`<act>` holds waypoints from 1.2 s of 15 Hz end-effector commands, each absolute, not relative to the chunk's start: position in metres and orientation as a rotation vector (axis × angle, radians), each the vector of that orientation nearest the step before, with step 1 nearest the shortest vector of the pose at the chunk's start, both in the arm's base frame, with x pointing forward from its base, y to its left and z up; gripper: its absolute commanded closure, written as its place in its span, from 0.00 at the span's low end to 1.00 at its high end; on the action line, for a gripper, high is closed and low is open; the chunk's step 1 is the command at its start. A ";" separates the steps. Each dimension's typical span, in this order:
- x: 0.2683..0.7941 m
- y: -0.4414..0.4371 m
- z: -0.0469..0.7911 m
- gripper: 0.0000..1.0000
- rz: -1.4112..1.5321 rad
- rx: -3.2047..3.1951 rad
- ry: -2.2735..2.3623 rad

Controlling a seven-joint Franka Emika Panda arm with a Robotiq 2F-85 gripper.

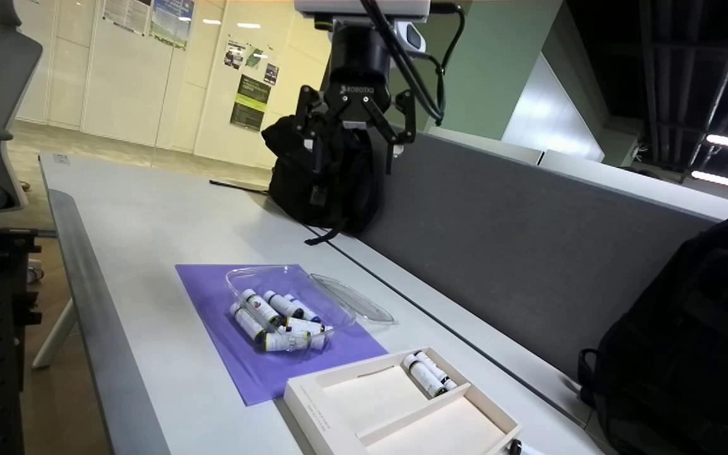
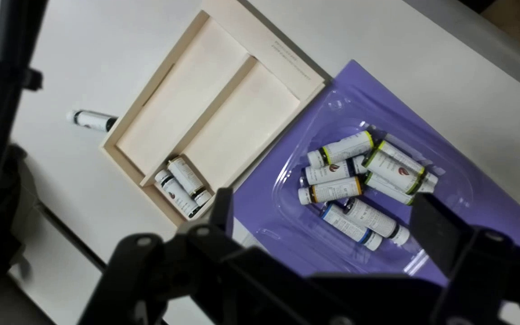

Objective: Put five bottles on the tray

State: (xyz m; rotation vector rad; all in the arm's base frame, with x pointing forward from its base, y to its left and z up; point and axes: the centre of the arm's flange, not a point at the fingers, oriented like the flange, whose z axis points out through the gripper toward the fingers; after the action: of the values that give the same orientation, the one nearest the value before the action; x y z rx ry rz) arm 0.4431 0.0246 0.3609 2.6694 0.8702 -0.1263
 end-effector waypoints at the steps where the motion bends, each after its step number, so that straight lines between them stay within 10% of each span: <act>1: 0.443 0.045 0.328 0.00 -0.103 2.474 1.057; 18: 0.482 0.057 0.169 0.00 -0.419 2.209 1.897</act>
State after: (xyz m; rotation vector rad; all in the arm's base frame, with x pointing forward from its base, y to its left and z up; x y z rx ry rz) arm 0.4664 0.0556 0.1737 2.1942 1.8334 -0.3655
